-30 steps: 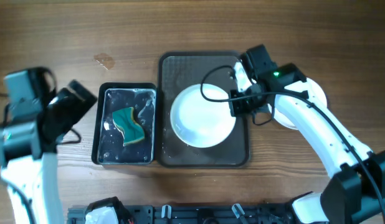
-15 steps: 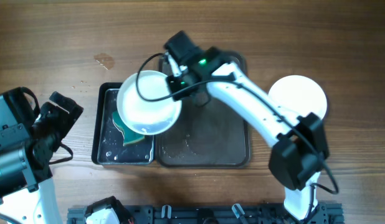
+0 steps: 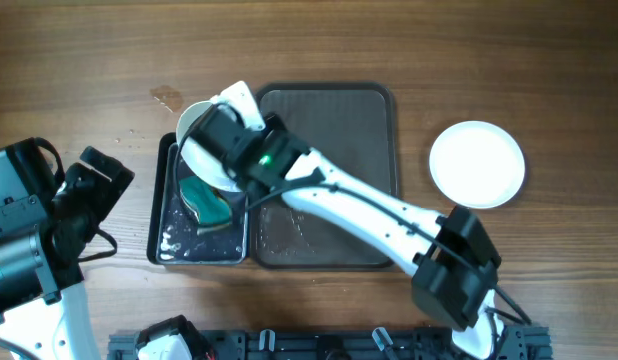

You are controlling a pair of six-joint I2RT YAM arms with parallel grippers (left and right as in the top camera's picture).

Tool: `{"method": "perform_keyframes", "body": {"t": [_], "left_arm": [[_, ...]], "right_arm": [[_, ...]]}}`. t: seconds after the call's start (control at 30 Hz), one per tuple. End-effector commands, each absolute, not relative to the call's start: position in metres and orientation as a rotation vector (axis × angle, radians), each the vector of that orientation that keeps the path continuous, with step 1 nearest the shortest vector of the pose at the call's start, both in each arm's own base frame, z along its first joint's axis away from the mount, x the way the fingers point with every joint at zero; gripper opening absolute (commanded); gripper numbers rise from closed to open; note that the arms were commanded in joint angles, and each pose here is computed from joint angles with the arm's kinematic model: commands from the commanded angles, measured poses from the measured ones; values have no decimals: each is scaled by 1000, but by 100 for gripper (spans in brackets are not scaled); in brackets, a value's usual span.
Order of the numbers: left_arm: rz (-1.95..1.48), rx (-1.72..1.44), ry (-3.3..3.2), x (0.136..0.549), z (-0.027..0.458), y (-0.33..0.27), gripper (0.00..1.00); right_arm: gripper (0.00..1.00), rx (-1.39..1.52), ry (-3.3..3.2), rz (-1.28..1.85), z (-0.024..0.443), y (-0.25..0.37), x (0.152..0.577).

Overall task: Clean dirty plates on tray and stack at the side
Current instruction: 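Lift the cleaned plate with right gripper and carry it rightward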

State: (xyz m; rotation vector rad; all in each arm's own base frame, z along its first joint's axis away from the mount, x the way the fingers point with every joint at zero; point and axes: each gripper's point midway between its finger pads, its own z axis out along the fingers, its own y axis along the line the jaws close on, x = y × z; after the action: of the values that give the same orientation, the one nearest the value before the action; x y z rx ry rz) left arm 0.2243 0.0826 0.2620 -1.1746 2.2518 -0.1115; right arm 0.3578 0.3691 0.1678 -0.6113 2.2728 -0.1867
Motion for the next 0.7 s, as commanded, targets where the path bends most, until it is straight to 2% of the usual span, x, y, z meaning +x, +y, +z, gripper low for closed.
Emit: {"method": "perform_keyframes", "body": {"t": [0.0, 0.33, 0.67], "left_arm": [[-114, -1171, 2238, 225, 267, 84, 100], [-114, -1171, 2237, 225, 267, 85, 100], [-114, -1171, 2238, 225, 267, 84, 100]], "right_arm": [[4, -503, 2104, -281, 226, 363, 355], [4, -443, 1895, -435, 270, 369, 320], [4, -435, 1823, -475, 282, 375, 302]]}}
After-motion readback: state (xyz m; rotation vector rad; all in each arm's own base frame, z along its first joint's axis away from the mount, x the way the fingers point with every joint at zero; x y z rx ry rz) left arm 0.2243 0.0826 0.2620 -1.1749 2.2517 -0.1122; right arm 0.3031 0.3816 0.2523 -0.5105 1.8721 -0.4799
